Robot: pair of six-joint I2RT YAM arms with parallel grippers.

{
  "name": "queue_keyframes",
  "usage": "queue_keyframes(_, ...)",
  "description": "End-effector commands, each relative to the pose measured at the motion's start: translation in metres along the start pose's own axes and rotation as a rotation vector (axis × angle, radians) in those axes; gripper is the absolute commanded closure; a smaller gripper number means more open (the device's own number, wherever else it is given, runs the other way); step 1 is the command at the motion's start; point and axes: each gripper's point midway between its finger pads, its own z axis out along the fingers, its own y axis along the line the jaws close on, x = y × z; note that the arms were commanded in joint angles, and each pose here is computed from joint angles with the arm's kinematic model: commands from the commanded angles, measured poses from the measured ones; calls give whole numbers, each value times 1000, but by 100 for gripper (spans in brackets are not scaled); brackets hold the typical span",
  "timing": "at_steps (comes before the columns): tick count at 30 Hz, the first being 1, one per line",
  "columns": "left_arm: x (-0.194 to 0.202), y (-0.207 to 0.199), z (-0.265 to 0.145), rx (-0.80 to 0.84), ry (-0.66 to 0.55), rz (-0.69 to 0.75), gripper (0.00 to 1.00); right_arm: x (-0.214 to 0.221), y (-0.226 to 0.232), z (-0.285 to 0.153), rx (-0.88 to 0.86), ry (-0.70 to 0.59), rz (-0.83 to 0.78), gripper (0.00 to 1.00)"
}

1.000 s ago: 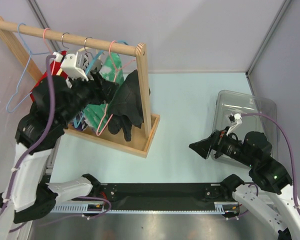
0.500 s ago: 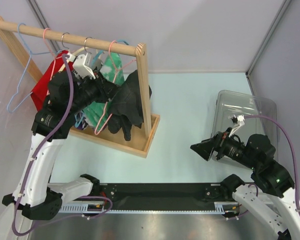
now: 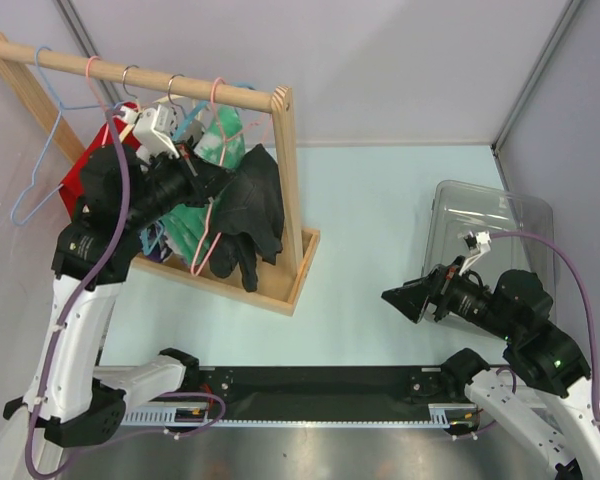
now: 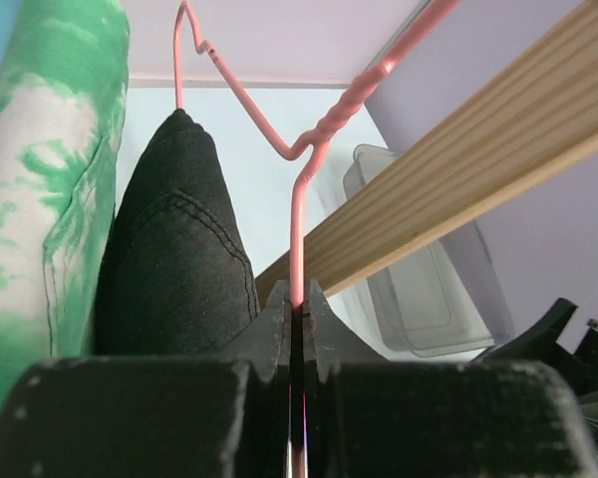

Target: Remove the trousers from the hanger

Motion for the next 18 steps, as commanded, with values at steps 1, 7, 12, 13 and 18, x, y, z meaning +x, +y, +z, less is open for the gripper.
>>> queue_keyframes(1, -72, -53, -55, 145, -258, 33, 100, -12, 15, -1, -45, -11, -28, 0)
queue_keyframes(7, -79, -68, -80, 185, -289, 41, 100, -9, 20, 5, -85, 28, -63, 0)
queue_keyframes(12, -67, -78, -95, 230, -243, 19, 100, -4, 20, 12, -94, 93, -105, 0)
queue_keyframes(13, -61, -77, -97, 228, -217, 13, 100, -3, 18, 12, -87, 105, -121, 0)
queue_keyframes(18, -39, -78, -133, 234, -219, 8, 100, 2, 13, 22, -69, 163, -144, 0)
